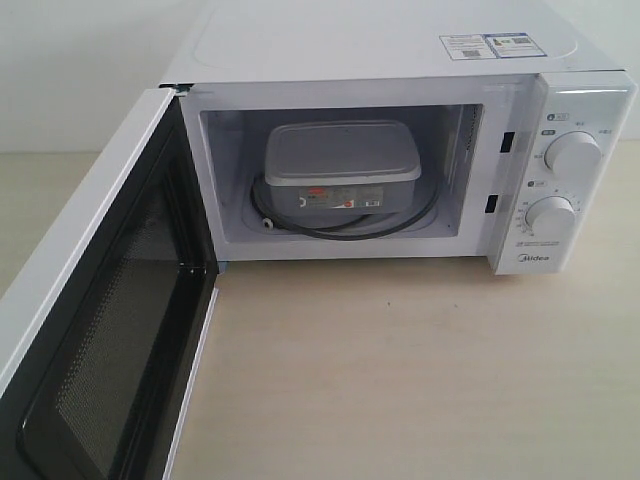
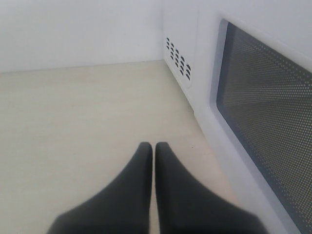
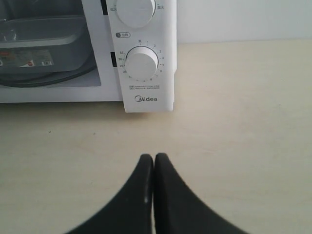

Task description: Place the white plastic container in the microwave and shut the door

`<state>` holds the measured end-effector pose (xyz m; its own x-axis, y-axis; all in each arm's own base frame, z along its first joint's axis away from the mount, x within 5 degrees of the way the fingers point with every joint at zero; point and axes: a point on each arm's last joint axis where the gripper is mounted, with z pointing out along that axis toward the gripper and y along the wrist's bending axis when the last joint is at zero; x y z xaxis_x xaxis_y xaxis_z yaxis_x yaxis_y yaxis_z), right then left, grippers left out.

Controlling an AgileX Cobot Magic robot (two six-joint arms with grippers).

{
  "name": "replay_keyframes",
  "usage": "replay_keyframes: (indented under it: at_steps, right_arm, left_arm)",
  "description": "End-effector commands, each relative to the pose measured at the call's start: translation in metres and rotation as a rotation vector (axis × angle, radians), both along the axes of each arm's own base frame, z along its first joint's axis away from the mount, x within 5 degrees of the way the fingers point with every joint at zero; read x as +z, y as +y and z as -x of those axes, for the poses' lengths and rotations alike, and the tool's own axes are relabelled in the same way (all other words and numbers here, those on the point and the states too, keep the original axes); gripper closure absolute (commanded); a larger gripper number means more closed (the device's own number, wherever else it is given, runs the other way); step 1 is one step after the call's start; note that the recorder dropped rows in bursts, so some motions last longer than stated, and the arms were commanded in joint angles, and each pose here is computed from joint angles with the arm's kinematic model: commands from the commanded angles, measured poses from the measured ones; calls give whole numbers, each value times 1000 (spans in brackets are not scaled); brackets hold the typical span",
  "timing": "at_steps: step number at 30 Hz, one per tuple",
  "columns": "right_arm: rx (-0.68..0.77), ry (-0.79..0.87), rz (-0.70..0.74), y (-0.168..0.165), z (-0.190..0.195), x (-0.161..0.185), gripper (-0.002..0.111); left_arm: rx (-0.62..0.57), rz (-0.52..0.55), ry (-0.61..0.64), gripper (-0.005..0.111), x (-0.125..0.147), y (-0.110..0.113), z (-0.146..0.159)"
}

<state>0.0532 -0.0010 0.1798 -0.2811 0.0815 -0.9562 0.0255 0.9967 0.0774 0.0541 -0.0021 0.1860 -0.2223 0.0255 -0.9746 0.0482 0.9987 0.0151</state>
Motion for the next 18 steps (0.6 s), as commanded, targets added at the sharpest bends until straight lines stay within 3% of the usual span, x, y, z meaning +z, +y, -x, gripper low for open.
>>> replay_keyframes:
  at_steps: [1, 11, 18]
  right_arm:
    - [-2, -7, 10, 0, 0, 0, 108]
    - [-2, -7, 10, 0, 0, 0, 108]
    - [-3, -7, 7, 0, 0, 0, 108]
  left_arm:
    - [2, -2, 2, 103, -1, 0, 0]
    - [0, 18, 3, 103, -1, 0, 0]
    - [-20, 120, -154, 103, 62, -3, 12]
